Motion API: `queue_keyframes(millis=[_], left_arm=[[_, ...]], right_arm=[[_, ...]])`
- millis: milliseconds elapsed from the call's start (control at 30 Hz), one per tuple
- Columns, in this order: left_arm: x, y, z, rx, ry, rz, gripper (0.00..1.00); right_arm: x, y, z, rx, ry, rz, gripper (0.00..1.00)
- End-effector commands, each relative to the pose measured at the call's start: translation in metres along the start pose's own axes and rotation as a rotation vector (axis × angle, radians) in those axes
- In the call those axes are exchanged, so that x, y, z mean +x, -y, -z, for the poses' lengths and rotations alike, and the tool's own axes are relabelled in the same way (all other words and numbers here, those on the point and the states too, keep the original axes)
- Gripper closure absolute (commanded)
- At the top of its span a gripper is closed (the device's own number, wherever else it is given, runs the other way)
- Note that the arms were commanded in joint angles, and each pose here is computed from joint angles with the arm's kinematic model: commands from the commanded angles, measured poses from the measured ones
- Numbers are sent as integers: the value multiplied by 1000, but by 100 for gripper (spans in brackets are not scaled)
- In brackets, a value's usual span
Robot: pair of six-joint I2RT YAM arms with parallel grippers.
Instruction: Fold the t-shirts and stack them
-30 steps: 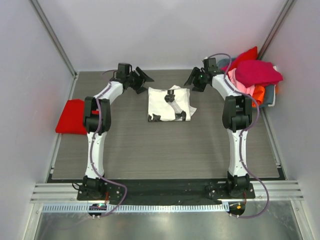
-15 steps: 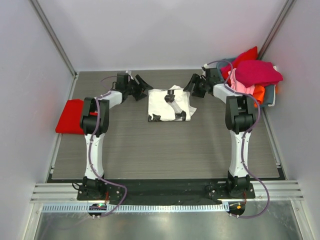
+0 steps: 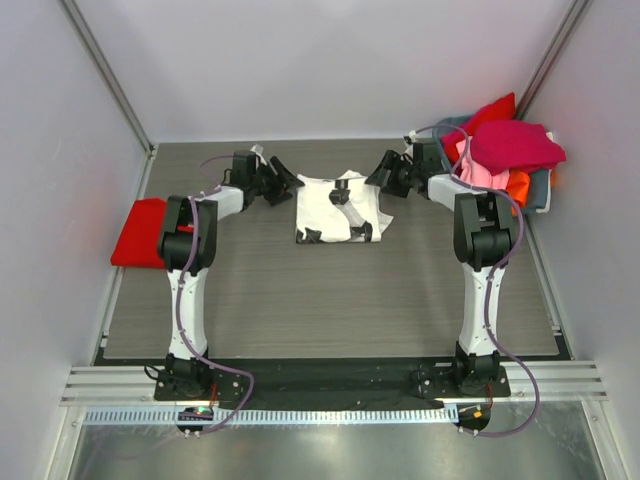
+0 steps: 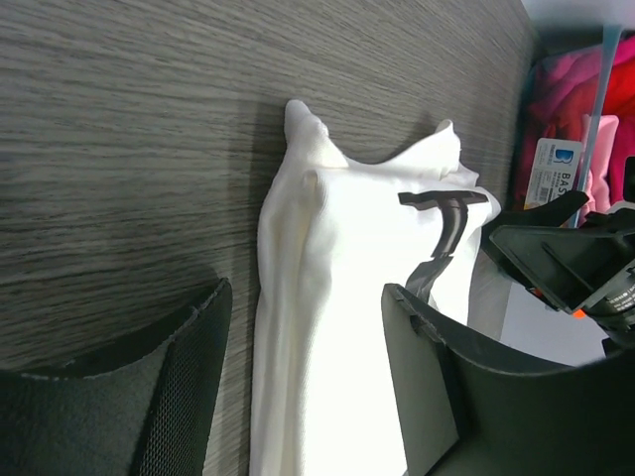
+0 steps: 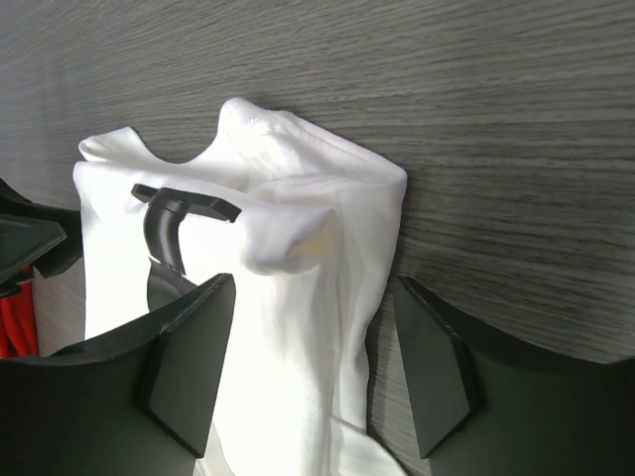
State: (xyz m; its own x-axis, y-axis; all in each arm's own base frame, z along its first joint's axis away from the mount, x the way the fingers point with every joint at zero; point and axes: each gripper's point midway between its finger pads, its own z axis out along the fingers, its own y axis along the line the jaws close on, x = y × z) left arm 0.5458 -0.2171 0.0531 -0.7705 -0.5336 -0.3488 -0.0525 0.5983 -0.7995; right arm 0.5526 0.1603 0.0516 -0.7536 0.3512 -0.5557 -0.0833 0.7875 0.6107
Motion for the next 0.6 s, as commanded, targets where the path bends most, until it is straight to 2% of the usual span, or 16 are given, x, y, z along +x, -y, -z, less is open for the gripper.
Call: queue_keyframes(millis=[0,67,300,400,433,467,500,567], left_arm=[[-13,24,16,31,35,-58,38],[-12,23,14,28,28,-49,38],[-7,12,-1,-13,-2,-27,41],[-12,12,-7,-28,8,-29,43],[-15,12,-10,-32,15,-28,44],[-16,10,-12,-41,16,-26,45],[-17,6,-14,-63,22,-20,48],[-20,2,-19,-74,28,-12,56]], right_arm=[[-26,-21,8,-71,65,23,30],[-26,-20,4,-68,59,11,36],[-19,7,-16,35,24,-50,43],[-19,22,-21,85,23,-95,52],[-20,26,-22,100,21,-115,60],[-17,35,-24,115,13,-137,63],[-16,38,-25,118,11,-159,65],[-15,48,-26,138,10,-201,75]])
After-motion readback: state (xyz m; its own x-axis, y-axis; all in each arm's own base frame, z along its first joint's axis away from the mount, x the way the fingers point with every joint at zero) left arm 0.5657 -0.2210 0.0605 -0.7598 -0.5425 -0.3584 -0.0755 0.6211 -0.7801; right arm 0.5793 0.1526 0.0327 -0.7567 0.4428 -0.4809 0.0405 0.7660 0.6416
